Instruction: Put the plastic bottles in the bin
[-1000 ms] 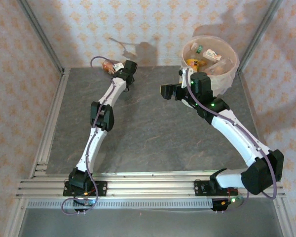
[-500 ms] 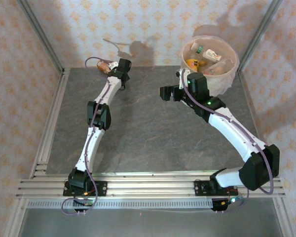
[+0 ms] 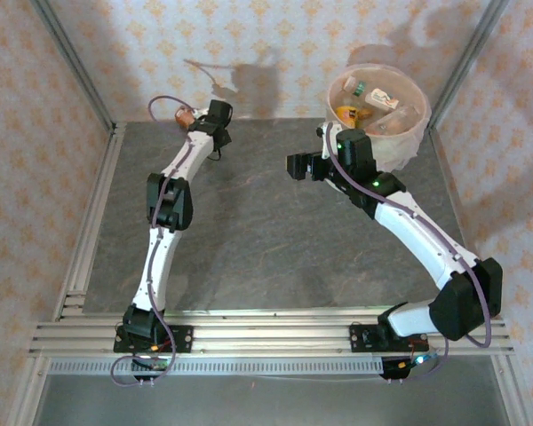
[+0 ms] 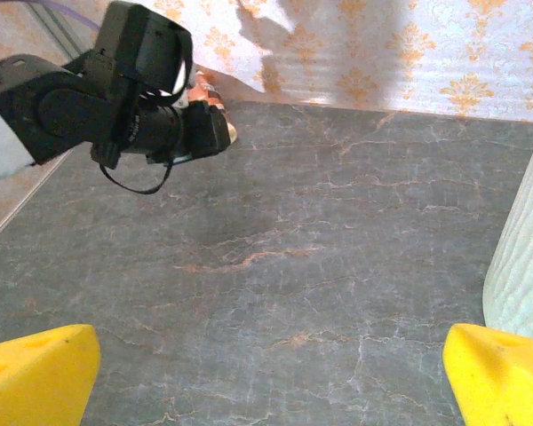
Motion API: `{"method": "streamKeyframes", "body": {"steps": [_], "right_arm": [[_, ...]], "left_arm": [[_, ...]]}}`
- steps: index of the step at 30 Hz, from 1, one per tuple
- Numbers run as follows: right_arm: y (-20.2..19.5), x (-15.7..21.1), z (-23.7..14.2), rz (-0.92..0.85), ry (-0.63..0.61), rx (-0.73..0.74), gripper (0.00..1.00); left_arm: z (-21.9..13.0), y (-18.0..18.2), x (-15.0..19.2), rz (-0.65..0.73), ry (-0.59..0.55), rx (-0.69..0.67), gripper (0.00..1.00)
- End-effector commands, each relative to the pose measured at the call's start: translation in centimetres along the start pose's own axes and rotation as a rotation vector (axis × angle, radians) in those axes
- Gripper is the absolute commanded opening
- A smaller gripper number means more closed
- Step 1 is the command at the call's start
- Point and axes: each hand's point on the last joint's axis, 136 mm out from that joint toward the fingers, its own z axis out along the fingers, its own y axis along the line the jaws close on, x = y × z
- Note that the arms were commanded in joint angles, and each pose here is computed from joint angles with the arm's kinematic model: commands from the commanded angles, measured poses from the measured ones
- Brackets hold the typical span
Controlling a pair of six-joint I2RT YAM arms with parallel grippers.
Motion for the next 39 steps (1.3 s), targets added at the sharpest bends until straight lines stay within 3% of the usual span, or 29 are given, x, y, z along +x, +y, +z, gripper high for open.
{"method": "streamKeyframes", "body": {"steps": [1, 3, 7, 12, 18, 24, 28, 31, 39], "right_arm": [[0.4, -1.3, -0.7, -0.013, -0.034, -0.002, 0.99], [0.4, -1.2, -0.8, -0.014, -0.033, -0.002, 0.99], [0.3, -1.1, -0.9, -0.014, -0.032, 0.001, 0.99], [0.2, -1.0, -1.0, -0.020, -0.034, 0.010, 0.99], [0.1, -1.0, -0.8, -0.035, -0.031, 0.017, 0.99], [-0.1, -0.9, -0.3, -0.043, -0.020, 0.024, 0.99], [-0.1, -1.0, 0.0, -0.043, -0.016, 0.021, 0.99], [-0.1, -1.1, 0.0, -0.041, -0.019, 0.022, 0.99], [-0.1, -1.2, -0.8, -0.029, -0.032, 0.030, 0.99]], "left_arm": [[-1.6, -0.5, -2.2, 0.026, -0.048, 0.039, 0.74], [-0.6, -1.2, -1.9, 0.034, -0.039, 0.071, 0.99], [1.4, -1.8, -1.9, 0.033, -0.049, 0.075, 1.00], [3.1, -0.1, -2.6, -0.088, -0.086, 0.030, 1.00], [4.3, 0.4, -3.0, -0.089, -0.113, 0.021, 0.94], [6.1, 2.8, -1.8, -0.133, -0.058, -0.023, 0.86], [6.9, 4.0, -1.4, -0.167, -0.011, -0.017, 0.74], [7.1, 4.2, -1.0, -0.158, 0.022, -0.003, 0.59], [6.4, 3.8, -0.1, -0.074, 0.075, 0.031, 0.44]]}}
